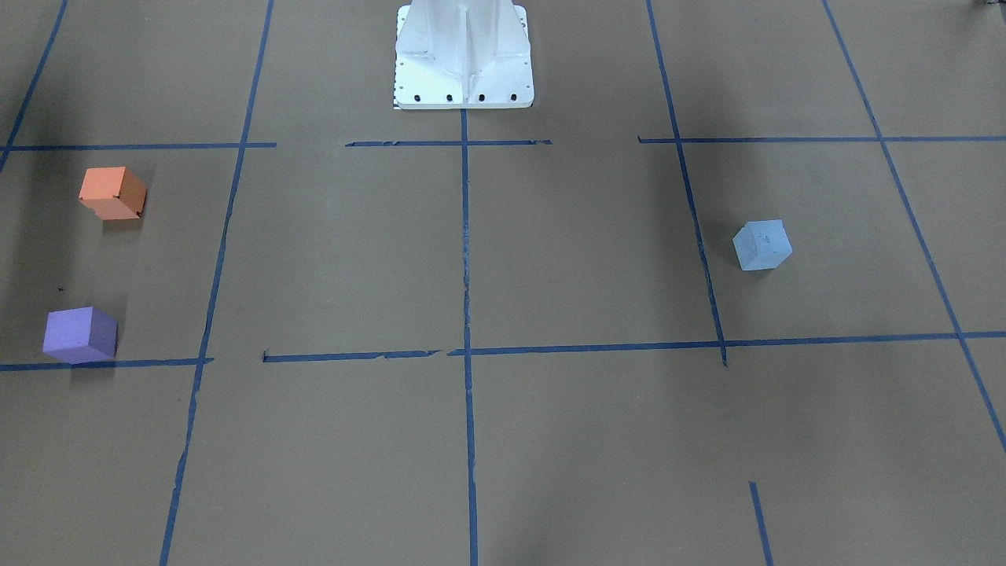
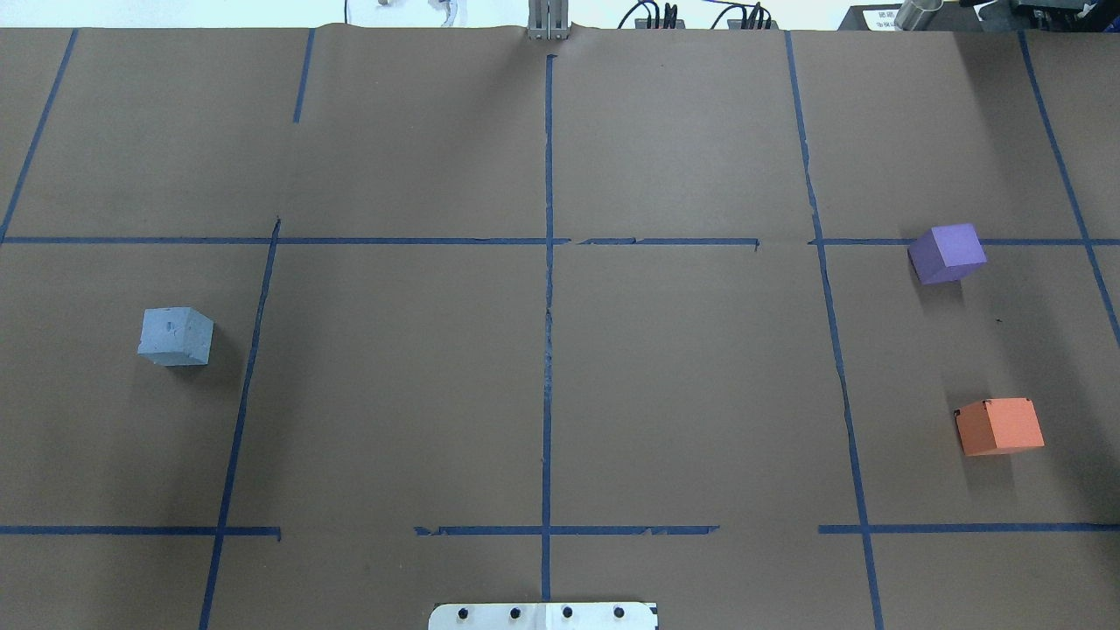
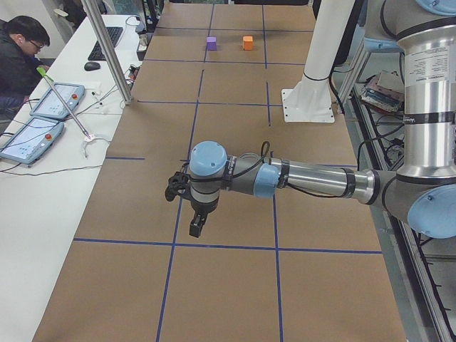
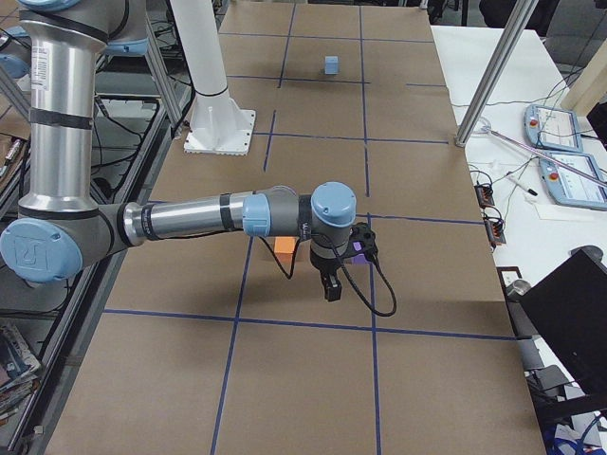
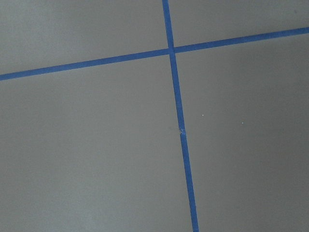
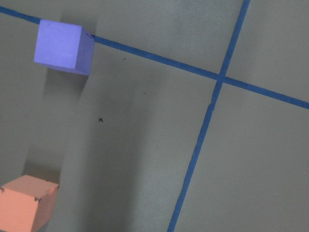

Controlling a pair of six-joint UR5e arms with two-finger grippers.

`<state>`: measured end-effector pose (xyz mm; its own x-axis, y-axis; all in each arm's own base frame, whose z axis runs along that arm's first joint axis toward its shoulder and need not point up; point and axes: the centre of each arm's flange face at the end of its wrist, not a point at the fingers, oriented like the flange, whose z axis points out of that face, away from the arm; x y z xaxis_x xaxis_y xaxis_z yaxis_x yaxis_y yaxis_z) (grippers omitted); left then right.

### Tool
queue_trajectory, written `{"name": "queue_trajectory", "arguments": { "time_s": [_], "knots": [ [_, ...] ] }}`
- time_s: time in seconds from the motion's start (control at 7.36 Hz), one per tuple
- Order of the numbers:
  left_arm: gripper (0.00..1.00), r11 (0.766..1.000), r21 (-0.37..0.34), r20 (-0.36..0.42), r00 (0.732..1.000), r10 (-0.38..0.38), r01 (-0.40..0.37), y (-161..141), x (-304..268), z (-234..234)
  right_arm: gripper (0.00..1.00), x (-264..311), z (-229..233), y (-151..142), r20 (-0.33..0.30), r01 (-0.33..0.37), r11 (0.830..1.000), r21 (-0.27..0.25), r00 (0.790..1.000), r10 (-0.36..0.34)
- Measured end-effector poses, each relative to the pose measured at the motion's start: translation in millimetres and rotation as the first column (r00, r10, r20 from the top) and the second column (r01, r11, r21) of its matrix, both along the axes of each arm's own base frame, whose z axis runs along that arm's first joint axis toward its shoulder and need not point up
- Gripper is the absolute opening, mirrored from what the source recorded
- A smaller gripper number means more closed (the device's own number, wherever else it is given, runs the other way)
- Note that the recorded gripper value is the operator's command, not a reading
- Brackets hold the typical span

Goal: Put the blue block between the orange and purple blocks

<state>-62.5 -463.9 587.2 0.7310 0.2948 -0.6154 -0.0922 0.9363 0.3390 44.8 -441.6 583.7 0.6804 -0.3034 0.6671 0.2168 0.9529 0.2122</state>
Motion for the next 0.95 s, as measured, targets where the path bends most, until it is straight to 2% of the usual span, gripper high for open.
{"name": "queue_trajectory", "arguments": {
  "time_s": [0.27, 0.41, 0.54, 0.68, 0.82, 0.95],
  "knots": [
    [1.00, 0.992, 0.126, -0.012, 1.000, 0.024, -0.022, -25, 18, 19, 1.00, 0, -1, -1, 0.000, -0.001, 1.000, 0.002, 1.000, 0.001],
    [1.00, 0.992, 0.125, -0.036, 0.999, 0.038, -0.033, -31, 51, 25, 1.00, 0, -1, -1, 0.000, -0.003, 1.000, 0.000, 1.000, 0.003],
    [1.00, 0.999, 0.047, -0.080, 0.997, 0.004, 0.000, -33, 92, 19, 1.00, 0, -1, -1, 0.000, -0.006, 1.000, -0.003, 1.000, 0.006],
    [1.00, 0.997, -0.062, -0.125, 0.990, -0.059, 0.052, -33, 132, 3, 1.00, 0, -2, -1, 0.001, -0.007, 1.000, -0.004, 1.000, 0.007],
    [1.00, 0.981, -0.170, -0.163, 0.979, -0.125, 0.097, -29, 173, -22, 1.00, 0, -2, -1, 0.001, -0.008, 1.000, -0.005, 1.000, 0.008],
    [1.00, 0.961, -0.242, -0.170, 0.969, -0.178, 0.134, -23, 211, -46, 1.00, 0, -1, -1, 0.001, -0.008, 1.000, -0.006, 1.000, 0.008]
  ]
}}
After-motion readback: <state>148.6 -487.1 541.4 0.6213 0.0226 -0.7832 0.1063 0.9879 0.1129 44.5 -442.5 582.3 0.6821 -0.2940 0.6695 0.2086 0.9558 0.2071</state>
